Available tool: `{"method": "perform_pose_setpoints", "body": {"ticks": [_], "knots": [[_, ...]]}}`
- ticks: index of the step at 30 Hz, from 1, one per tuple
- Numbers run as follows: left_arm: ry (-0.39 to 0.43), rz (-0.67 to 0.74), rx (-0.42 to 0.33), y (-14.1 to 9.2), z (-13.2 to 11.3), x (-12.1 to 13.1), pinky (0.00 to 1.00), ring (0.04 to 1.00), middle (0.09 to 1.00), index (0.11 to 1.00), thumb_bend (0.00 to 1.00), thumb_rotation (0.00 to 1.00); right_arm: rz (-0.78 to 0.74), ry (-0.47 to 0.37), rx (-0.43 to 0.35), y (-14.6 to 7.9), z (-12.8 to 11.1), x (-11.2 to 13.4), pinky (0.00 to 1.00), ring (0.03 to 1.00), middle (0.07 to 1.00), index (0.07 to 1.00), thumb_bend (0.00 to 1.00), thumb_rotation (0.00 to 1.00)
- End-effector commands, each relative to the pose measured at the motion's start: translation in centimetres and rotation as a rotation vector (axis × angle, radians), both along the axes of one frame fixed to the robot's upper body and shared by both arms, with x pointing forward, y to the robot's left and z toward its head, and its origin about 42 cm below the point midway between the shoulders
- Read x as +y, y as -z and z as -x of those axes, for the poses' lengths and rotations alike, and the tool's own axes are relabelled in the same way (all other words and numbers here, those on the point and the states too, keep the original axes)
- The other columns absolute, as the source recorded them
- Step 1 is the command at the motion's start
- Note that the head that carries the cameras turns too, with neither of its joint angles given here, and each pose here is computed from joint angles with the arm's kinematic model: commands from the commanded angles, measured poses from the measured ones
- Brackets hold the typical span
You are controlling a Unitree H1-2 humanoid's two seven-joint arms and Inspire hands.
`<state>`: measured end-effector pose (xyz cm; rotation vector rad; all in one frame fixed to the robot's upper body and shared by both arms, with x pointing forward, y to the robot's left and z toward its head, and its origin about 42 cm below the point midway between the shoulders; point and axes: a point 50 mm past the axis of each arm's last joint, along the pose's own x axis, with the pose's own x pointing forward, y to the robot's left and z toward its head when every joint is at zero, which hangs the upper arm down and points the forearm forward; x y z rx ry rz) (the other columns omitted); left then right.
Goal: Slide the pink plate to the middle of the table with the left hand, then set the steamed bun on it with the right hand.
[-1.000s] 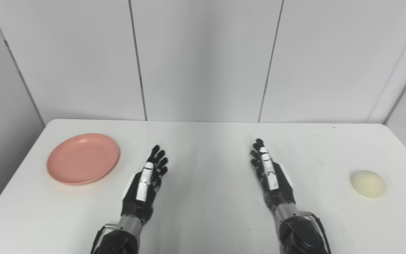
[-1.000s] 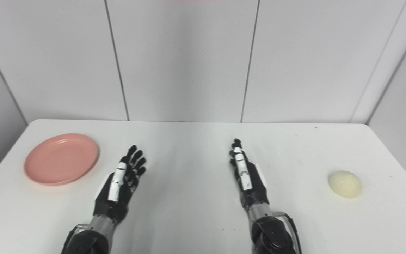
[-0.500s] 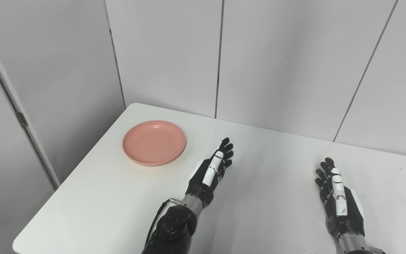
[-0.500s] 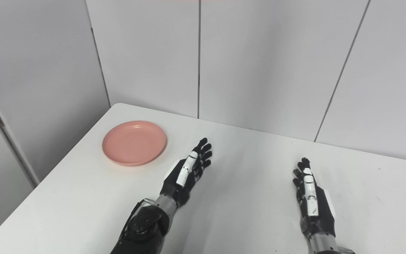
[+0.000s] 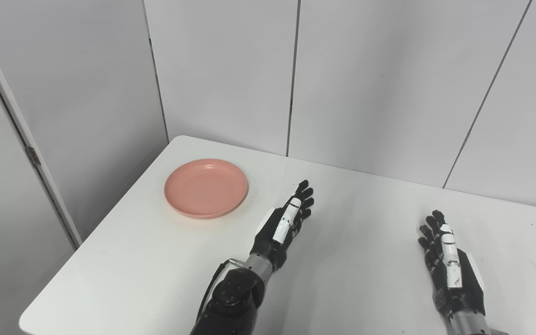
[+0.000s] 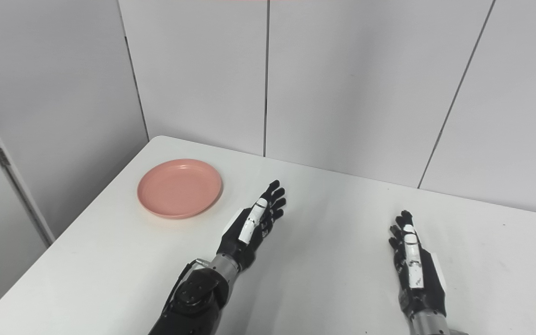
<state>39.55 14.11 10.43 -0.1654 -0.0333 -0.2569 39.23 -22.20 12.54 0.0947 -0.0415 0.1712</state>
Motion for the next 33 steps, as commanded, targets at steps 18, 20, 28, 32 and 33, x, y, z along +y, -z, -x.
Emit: {"method": "perform_pose_setpoints", "body": {"ticks": [18,20,28,32,33], "knots": [[-0.036,-0.004,-0.008,-2.8,1.3,0.7,0.95,0.919,0.93,0.933,0.46,1.0,0.005,0.009,0.115,2.6,0.9,-1.1,1.0,1.0,1.0,1.0,0.1,1.0],[-0.045,0.014,-0.059,-4.7,1.0,0.7,0.92,0.902,0.916,0.917,0.47,1.0,0.004,0.008,0.113,2.5,0.9,-1.2,1.0,1.0,1.0,1.0,0.1,1.0],[-0.122,0.026,-0.244,-11.3,0.7,2.3,0.94,0.881,0.884,0.885,0.49,1.0,-0.005,0.008,0.116,2.6,0.8,-1.5,1.0,1.0,1.0,1.0,0.11,1.0],[-0.18,0.025,-0.327,-13.7,1.5,4.0,0.91,0.871,0.882,0.879,0.5,1.0,-0.004,0.007,0.118,2.5,0.8,-1.6,1.0,1.0,1.0,1.0,0.11,1.0],[-0.192,0.029,-0.34,-14.2,1.8,4.3,0.91,0.867,0.879,0.877,0.5,1.0,-0.004,0.007,0.118,2.5,0.8,-1.6,1.0,1.0,1.0,1.0,0.11,1.0]]}}
